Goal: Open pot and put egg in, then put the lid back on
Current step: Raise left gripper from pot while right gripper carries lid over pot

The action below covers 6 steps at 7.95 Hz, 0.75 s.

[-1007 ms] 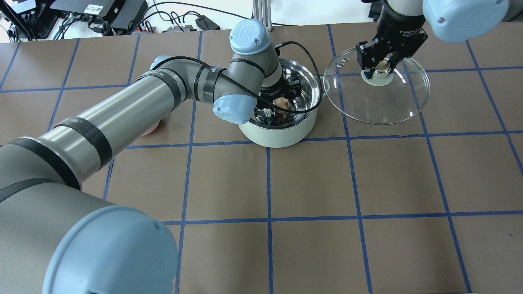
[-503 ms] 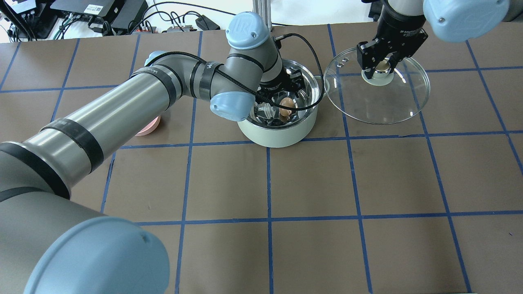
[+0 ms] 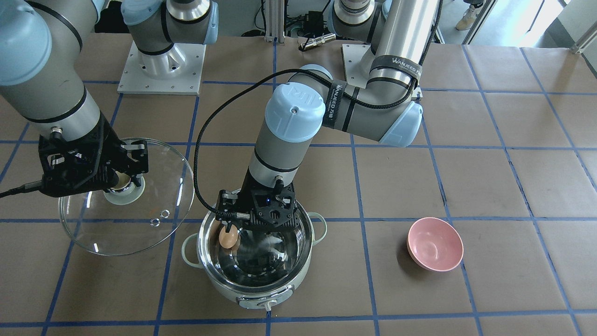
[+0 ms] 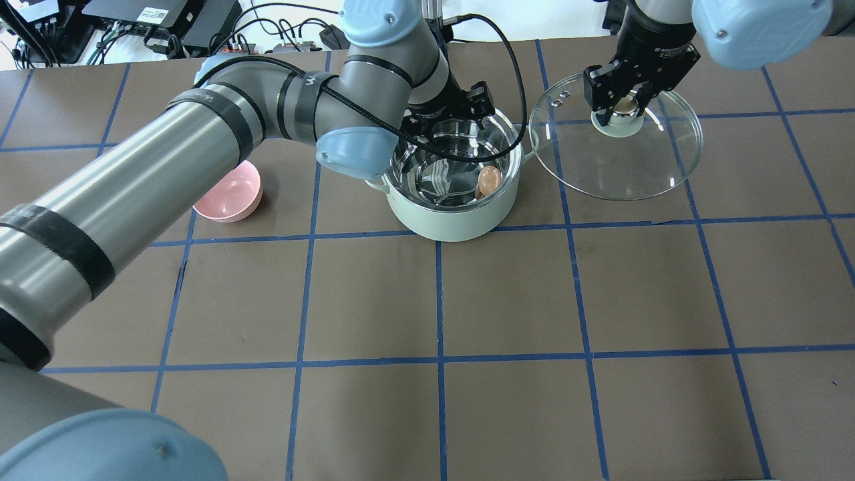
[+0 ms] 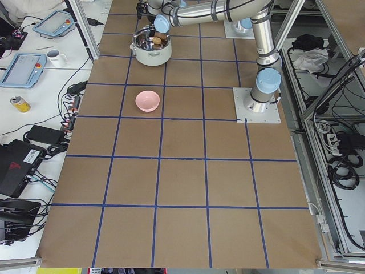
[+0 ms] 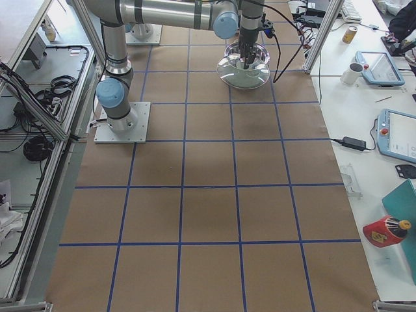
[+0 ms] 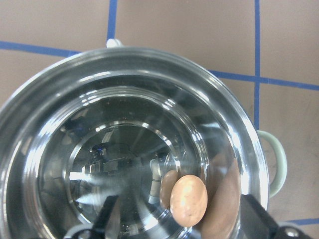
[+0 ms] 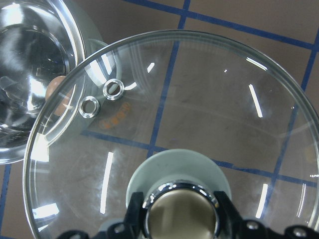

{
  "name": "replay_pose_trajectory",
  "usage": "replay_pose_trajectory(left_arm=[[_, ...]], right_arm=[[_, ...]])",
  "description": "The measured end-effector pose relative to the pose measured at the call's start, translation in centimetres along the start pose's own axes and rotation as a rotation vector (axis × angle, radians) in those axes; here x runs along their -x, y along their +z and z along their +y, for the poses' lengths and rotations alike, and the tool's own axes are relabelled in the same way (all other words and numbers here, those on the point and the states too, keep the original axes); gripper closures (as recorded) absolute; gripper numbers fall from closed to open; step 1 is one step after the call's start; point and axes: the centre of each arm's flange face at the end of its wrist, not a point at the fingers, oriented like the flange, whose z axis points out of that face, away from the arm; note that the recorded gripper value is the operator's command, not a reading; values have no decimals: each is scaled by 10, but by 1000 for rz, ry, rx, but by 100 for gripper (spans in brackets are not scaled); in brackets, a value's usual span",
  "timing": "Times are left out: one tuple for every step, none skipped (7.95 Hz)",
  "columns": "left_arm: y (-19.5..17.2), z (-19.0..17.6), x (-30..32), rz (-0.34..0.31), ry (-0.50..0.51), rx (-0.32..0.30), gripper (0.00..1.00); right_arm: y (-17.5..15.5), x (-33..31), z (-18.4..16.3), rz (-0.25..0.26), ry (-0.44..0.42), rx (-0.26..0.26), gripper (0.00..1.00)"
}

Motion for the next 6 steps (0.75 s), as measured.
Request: replay_pose_trajectory(left_arm=[[-21, -7, 11, -8, 16, -4, 7], [-44, -14, 26, -23, 40, 1, 7], [-67, -20, 44, -56, 57, 6, 7], [-93, -25, 65, -102, 77, 13, 5], [-119, -25, 84, -152, 82, 28, 4], [-147, -23, 103, -197, 76, 49, 3]], right_arm=[[-1, 1, 0, -1, 3, -6, 100], [-3, 2, -1, -3, 6, -12, 100], [-6, 5, -2, -7, 6, -23, 100], [-10, 11, -4, -19, 8, -41, 100], [-15, 24, -7, -38, 22, -64, 100], [-18, 42, -12, -52, 40, -81, 100]])
